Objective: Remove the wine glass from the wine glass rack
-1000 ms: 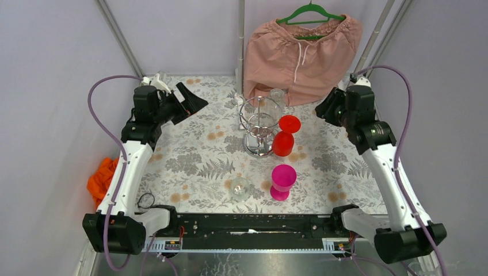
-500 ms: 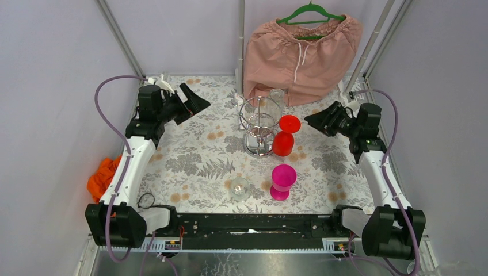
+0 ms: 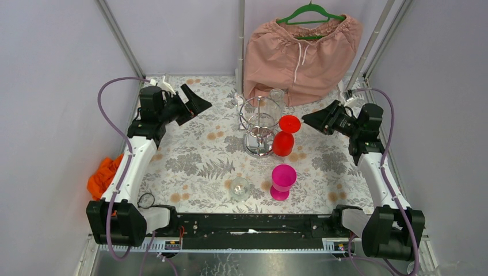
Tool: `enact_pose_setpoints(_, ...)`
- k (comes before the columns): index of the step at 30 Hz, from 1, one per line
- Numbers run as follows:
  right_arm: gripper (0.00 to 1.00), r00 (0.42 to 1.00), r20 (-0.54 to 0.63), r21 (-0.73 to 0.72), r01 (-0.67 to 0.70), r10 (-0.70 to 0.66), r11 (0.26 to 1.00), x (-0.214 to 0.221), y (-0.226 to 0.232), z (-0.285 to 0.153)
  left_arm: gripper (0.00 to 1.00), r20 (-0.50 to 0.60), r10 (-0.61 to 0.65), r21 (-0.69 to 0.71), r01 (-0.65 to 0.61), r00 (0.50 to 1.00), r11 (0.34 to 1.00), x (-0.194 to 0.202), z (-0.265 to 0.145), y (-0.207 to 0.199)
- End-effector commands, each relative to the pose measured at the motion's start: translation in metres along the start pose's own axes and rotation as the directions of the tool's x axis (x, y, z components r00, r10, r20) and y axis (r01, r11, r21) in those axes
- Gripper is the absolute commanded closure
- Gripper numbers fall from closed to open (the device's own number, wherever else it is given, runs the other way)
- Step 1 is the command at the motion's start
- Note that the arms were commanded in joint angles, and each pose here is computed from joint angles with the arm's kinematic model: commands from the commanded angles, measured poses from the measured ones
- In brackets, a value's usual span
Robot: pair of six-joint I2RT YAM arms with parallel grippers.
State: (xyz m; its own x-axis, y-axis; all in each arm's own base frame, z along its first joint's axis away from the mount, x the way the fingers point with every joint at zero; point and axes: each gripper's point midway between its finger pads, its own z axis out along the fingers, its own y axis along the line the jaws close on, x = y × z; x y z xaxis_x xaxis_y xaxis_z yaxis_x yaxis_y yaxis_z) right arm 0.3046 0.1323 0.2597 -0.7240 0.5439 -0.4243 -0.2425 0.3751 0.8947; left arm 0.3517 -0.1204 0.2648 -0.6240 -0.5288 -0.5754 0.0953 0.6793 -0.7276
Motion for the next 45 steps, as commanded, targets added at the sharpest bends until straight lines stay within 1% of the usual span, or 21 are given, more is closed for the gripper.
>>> enact_pose_setpoints(1, 0.54, 0.999, -0.034, -0.024, 0.023, -0.024, 0.999, 0.008, 0.005, 0.001, 0.01, 0.022, 0.012, 0.041, -0.013, 1.0, 0.999, -0.006, 0.003, -0.004)
enact_pose_setpoints(4, 0.55, 0.998, -0.051, -0.017, 0.025, -0.026, 1.0, 0.012, 0.003, 0.005, 0.01, 0.021, 0.01, 0.039, -0.011, 1.0, 0.999, -0.006, 0.004, -0.004)
enact_pose_setpoints(11, 0.61, 0.995, -0.092, 0.001, 0.036, -0.036, 0.999, 0.021, 0.001, 0.014, 0.01, 0.022, 0.011, 0.043, -0.012, 1.0, 0.999, -0.006, 0.004, -0.004)
enact_pose_setpoints(21, 0.8, 0.997, -0.074, 0.048, 0.041, -0.037, 0.998, 0.021, -0.006, 0.012, 0.01, 0.024, 0.012, 0.048, -0.013, 1.0, 0.999, -0.008, 0.004, -0.006)
enact_pose_setpoints(23, 0.83, 0.997, -0.069, 0.052, 0.047, -0.044, 0.998, 0.02, -0.003, 0.011, 0.01, 0.023, 0.012, 0.048, -0.013, 1.0, 0.999, -0.008, 0.004, -0.007)
enact_pose_setpoints(27, 0.85, 0.996, -0.07, 0.043, 0.056, -0.053, 0.998, 0.02, 0.007, 0.007, 0.01, 0.025, 0.013, 0.05, -0.014, 1.0, 0.999, -0.008, 0.003, -0.007)
enact_pose_setpoints(32, 0.93, 0.996, -0.049, 0.045, 0.07, -0.068, 0.997, 0.017, 0.019, 0.002, 0.01, 0.021, 0.01, 0.051, -0.011, 1.0, 0.999, -0.007, 0.004, -0.006)
enact_pose_setpoints(36, 1.0, 0.997, -0.051, 0.061, 0.058, -0.055, 0.996, 0.018, 0.023, -0.003, 0.01, 0.018, 0.01, 0.053, -0.011, 1.0, 0.999, -0.006, 0.004, -0.006)
enact_pose_setpoints(45, 1.0, 0.998, -0.051, 0.053, 0.025, -0.023, 0.998, 0.025, 0.028, -0.008, 0.01, 0.003, 0.004, 0.058, -0.004, 1.0, 0.998, -0.003, 0.008, -0.004)
